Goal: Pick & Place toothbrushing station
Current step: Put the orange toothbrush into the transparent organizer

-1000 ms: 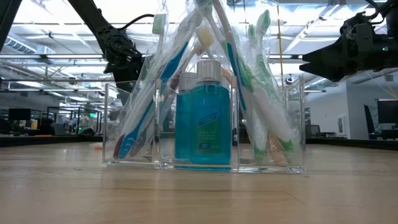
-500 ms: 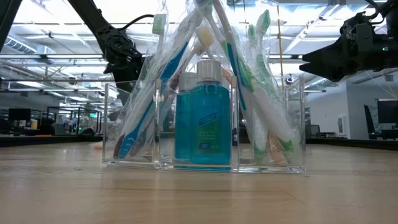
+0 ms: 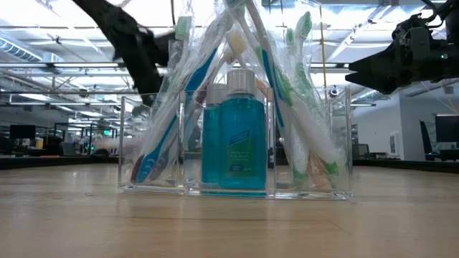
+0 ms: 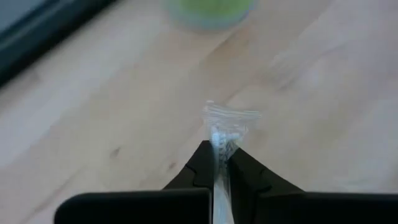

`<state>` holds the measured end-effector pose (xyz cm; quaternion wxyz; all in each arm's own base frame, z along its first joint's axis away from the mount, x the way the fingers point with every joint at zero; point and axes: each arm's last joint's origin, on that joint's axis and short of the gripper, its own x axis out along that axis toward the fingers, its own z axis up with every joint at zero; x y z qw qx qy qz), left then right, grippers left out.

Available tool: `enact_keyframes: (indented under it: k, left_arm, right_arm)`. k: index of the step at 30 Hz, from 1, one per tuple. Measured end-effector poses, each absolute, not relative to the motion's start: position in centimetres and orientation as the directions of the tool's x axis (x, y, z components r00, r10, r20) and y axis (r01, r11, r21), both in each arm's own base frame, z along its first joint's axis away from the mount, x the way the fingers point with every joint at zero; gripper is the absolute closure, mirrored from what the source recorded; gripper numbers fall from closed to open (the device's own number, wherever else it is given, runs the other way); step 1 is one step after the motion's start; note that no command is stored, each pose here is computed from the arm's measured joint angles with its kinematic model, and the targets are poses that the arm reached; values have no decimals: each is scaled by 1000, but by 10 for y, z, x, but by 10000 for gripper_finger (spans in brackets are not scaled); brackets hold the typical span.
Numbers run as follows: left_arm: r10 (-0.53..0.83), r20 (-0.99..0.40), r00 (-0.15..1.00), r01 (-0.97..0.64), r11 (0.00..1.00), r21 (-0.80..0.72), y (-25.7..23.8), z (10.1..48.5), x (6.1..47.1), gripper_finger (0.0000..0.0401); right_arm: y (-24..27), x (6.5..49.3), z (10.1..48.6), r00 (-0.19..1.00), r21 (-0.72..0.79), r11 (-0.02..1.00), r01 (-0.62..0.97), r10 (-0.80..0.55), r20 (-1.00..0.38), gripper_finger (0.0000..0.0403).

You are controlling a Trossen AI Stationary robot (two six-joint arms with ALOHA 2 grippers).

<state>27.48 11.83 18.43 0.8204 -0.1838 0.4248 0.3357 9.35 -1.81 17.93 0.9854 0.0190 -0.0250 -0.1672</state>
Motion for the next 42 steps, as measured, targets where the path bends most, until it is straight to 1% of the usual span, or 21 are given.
enact_keyframes:
  k: [5,8,12,16,19,22,28,32,36,38,42]
  left_arm:
    - [419,-686,595,-618,784,-56,86,235,269,383]
    - [403,-568,718,-527,847,-65,57,265,265,384]
    - [304,-393,868,-360,930,-75,15,299,257,395]
    - [163,-247,955,-177,984,-34,-30,320,250,391]
    - [91,-162,983,-90,996,14,-59,329,246,388]
    - [30,-81,996,-26,999,40,-83,330,242,395]
    - [-95,20,995,94,995,43,-118,310,241,389]
    - [-125,64,990,121,990,67,-132,288,241,396]
    - [-162,175,971,150,985,81,-139,279,245,393]
    - [-195,191,962,178,979,102,-143,271,250,396]
    - [-194,198,961,174,978,115,-147,258,260,393]
  right_arm:
    - [-18,93,179,943,46,943,329,-331,43,124]
    - [-18,93,179,943,46,943,328,-330,43,124]
    - [-18,93,179,943,46,943,328,-330,44,124]
    - [-18,93,179,943,46,943,329,-331,44,124]
    - [-18,93,179,943,46,943,329,-331,44,124]
    - [-18,93,179,943,46,943,329,-331,43,124]
    - [-18,93,179,943,46,943,329,-331,44,124]
    - [-18,93,179,943,46,943,329,-331,43,124]
    - [-18,93,179,943,46,943,329,-331,43,124]
    - [-18,93,179,943,46,943,329,-330,43,124]
    - [-18,93,179,943,46,943,329,-331,43,124]
